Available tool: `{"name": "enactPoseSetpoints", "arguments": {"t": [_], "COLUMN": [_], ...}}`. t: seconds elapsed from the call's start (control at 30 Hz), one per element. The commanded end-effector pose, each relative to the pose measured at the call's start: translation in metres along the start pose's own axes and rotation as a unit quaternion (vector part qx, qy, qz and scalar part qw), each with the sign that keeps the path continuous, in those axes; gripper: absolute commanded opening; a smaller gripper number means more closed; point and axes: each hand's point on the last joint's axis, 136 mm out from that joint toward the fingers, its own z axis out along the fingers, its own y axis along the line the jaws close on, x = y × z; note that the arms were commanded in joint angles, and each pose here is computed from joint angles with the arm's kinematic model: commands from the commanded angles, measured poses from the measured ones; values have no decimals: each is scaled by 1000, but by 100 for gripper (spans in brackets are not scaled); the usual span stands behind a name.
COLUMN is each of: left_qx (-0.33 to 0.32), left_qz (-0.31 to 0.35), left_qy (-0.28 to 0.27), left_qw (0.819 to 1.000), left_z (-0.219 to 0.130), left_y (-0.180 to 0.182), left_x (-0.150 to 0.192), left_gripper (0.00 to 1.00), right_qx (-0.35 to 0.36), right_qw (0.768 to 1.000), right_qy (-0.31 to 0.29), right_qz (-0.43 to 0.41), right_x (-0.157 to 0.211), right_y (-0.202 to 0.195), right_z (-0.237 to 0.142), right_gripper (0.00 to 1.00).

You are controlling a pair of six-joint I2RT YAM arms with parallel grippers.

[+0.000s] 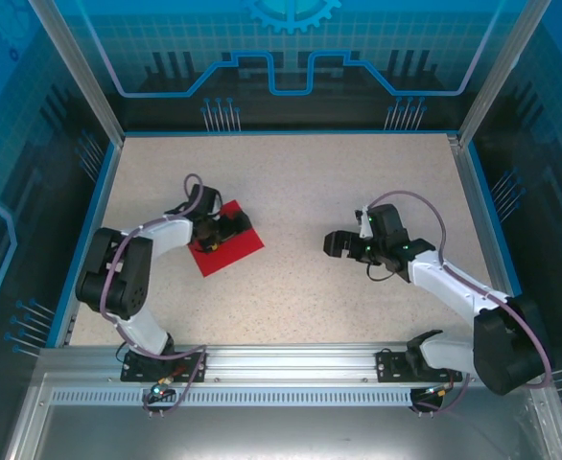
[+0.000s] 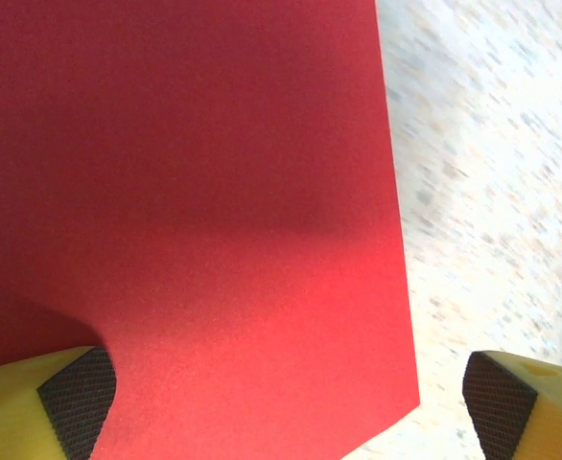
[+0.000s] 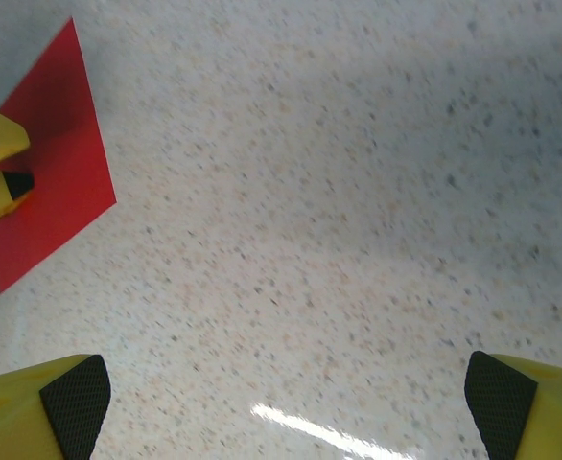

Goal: Fold a paper plane with a square sheet of paper (pick it up from the middle)
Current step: Move the square sheet of paper to the center of the table, then rotate the square sheet of paper at the center of the table.

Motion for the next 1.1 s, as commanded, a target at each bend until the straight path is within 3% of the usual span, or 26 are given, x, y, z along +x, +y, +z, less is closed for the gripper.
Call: {"name": "enactPoseSetpoints", "arguments": {"t": [0.0, 0.37, 0.63, 0.83, 1.07], "left_qx": [6, 39, 71, 77, 47], "left_qz": [0, 98, 129, 83, 59], "left_qy": [102, 161, 111, 27, -43], "left_qw": [995, 981, 983, 993, 996], "left_z": [30, 63, 15, -41, -85], "left_y": [-18, -108, -137, -104, -46], "left_x": [64, 134, 113, 61, 33], "left_gripper": [98, 99, 98, 99, 98], "right_qx": [24, 61, 15, -27, -20], "right_qw": [1000, 997, 998, 997, 993], "right_qy": [17, 31, 36, 64, 119], "right_qz": [12, 30, 45, 14, -12], "right_x": [16, 34, 27, 14, -7], "right_y": [-10, -31, -7, 45, 92], "right_z": [0, -9, -19, -4, 58], "right_gripper": [100, 100, 99, 99, 90]}}
